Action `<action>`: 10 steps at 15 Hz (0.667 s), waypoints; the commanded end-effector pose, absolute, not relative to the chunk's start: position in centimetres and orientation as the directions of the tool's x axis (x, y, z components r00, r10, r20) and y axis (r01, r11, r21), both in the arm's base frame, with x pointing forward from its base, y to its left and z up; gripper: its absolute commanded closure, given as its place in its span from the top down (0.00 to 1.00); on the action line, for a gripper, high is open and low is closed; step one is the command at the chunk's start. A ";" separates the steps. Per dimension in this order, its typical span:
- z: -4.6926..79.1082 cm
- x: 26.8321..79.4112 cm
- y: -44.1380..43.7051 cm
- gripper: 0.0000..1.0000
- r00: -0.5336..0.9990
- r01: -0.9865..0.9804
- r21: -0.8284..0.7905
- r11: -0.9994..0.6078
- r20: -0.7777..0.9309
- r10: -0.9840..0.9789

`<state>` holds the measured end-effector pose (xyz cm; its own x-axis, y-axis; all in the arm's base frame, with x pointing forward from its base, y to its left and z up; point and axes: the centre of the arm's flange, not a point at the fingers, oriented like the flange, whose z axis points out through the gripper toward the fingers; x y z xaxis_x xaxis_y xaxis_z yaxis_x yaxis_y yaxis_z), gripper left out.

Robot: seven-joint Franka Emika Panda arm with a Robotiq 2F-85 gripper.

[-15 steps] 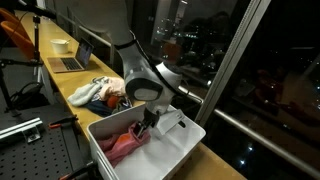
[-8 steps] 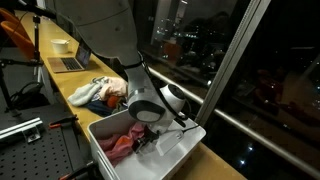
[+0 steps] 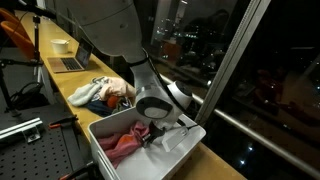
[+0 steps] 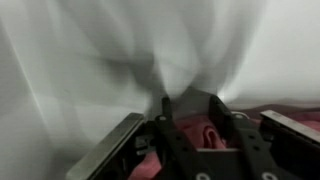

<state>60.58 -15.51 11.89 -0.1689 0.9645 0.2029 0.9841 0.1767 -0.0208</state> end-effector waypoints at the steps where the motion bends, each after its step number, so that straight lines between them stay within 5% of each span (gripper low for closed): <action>1: 12.0 60.9 -16.1 0.12 -0.158 0.986 -0.018 0.167 0.227 0.961; 3: 12.7 60.5 -16.4 0.00 -0.157 0.986 -0.015 0.165 0.240 0.958; 10: 19.6 58.0 -19.0 0.01 -0.131 0.991 0.018 0.130 0.202 0.971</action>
<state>60.02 -17.91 14.46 -0.1351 0.9696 0.2040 0.9901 0.1399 -0.0091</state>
